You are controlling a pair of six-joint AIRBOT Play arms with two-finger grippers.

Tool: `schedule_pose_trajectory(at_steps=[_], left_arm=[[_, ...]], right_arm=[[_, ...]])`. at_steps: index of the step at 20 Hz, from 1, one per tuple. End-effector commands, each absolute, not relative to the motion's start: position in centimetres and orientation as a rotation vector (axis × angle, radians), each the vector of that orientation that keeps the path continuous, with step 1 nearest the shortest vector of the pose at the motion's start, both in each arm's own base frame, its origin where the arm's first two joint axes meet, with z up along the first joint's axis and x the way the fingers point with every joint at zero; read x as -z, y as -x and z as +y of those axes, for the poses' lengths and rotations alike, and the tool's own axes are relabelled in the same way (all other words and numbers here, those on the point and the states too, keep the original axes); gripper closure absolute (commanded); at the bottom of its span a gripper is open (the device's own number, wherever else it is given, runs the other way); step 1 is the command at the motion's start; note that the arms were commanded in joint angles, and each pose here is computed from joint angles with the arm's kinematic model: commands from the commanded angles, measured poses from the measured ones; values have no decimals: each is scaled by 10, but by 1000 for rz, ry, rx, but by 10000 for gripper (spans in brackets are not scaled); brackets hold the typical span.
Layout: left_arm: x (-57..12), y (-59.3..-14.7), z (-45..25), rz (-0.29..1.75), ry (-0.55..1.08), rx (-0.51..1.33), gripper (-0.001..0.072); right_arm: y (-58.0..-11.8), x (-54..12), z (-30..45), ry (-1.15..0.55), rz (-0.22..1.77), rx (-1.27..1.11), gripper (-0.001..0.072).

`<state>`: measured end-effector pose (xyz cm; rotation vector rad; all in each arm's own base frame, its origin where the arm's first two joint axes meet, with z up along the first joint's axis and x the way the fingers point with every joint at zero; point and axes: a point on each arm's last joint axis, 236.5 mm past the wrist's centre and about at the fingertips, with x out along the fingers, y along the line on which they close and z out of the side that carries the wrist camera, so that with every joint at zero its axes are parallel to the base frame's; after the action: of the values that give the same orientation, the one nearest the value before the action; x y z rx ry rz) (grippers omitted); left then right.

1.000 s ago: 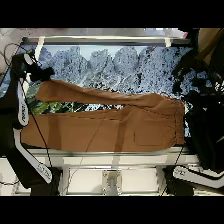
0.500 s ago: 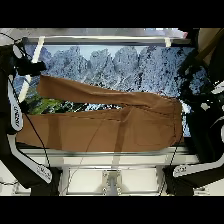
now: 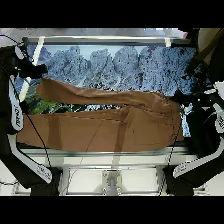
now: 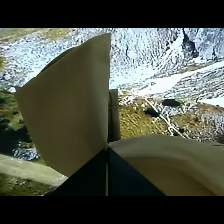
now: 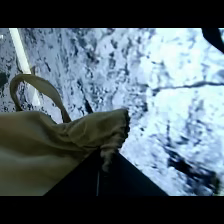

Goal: Fold the clothes and pants, and hang the long-sleeved shirts on hangers.

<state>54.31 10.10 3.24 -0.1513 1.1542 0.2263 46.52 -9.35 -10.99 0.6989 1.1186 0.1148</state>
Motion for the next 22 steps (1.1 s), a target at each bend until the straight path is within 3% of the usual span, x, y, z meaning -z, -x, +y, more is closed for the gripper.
schedule_pose_trajectory(at_steps=[1,6,12,17,22], left_arm=[[-31,-536,106,1181,139,-243,695],[-64,-496,142,1245,-4,-376,695],[-141,-467,146,1144,-50,-388,695],[-81,-491,138,1234,-58,-366,695],[-5,-577,128,1066,7,-366,695]], right_arm=[[-471,94,-88,-694,1095,-156,679],[-471,1,-106,-557,998,-203,679],[-405,-88,-119,-370,1013,-186,680],[-426,-77,-111,-400,1001,-161,679],[-489,-49,-157,-625,839,136,679]])
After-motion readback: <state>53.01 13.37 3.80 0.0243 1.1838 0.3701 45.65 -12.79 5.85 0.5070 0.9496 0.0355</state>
